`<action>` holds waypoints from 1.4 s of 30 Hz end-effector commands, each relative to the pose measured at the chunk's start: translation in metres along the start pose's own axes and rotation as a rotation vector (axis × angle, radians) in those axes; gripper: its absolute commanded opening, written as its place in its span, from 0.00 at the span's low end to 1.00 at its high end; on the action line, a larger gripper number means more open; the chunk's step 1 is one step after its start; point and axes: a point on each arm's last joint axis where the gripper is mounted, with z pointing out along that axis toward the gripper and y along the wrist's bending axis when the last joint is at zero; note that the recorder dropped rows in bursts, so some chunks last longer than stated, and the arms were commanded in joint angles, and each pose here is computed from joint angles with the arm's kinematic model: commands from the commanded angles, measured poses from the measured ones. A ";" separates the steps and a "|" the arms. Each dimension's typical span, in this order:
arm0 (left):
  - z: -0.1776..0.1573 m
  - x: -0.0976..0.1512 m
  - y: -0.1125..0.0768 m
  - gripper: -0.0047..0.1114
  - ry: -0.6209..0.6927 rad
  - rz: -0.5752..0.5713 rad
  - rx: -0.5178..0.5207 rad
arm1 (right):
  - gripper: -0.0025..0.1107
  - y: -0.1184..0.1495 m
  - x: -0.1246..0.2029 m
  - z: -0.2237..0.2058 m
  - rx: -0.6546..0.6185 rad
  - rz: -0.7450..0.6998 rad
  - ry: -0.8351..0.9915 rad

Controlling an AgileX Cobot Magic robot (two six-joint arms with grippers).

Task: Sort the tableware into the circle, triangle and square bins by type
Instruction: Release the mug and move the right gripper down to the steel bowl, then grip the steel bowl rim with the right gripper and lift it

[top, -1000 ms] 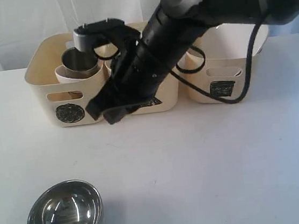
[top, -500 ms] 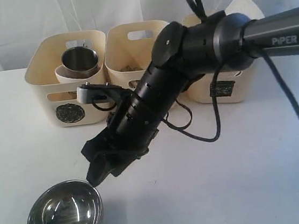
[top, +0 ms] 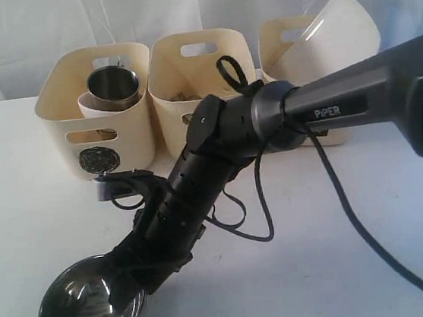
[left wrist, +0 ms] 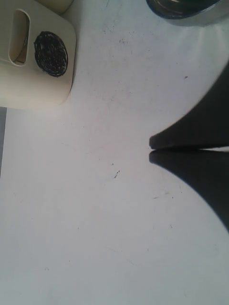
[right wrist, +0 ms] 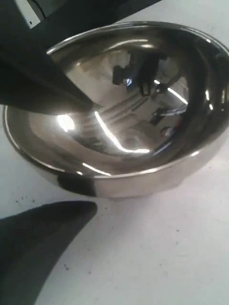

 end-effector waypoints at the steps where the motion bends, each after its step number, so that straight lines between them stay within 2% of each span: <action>1: 0.000 0.001 0.000 0.04 -0.001 -0.002 0.002 | 0.48 0.006 0.000 0.009 0.011 -0.022 -0.008; 3: 0.000 0.001 0.000 0.04 -0.001 -0.002 0.002 | 0.45 0.008 -0.001 0.012 0.025 -0.031 -0.024; 5: 0.000 0.001 0.000 0.04 -0.001 -0.002 0.002 | 0.33 0.012 -0.002 0.014 0.027 -0.041 -0.025; 7: 0.000 0.001 0.000 0.04 -0.001 -0.002 0.002 | 0.11 0.012 -0.002 0.014 0.029 -0.040 -0.029; 9: 0.000 0.001 0.000 0.04 -0.001 -0.002 0.002 | 0.02 0.011 -0.003 0.014 0.031 -0.040 -0.033; 15: 0.000 0.001 0.000 0.04 -0.001 -0.002 0.002 | 0.02 0.012 -0.004 0.012 0.037 -0.039 -0.047; 20: 0.000 0.001 0.000 0.04 -0.001 -0.002 0.002 | 0.02 0.020 -0.020 -0.011 0.124 -0.077 -0.216; 28: 0.000 0.001 0.000 0.04 -0.001 -0.002 0.002 | 0.02 0.035 -0.049 -0.089 0.367 -0.204 -0.645; 33: 0.000 0.001 0.000 0.04 -0.001 -0.002 0.002 | 0.02 0.025 -0.060 -0.124 0.537 -0.174 -0.885; 42: 0.000 0.001 0.000 0.04 -0.001 -0.002 0.002 | 0.02 -0.001 -0.066 -0.166 0.784 -0.129 -1.145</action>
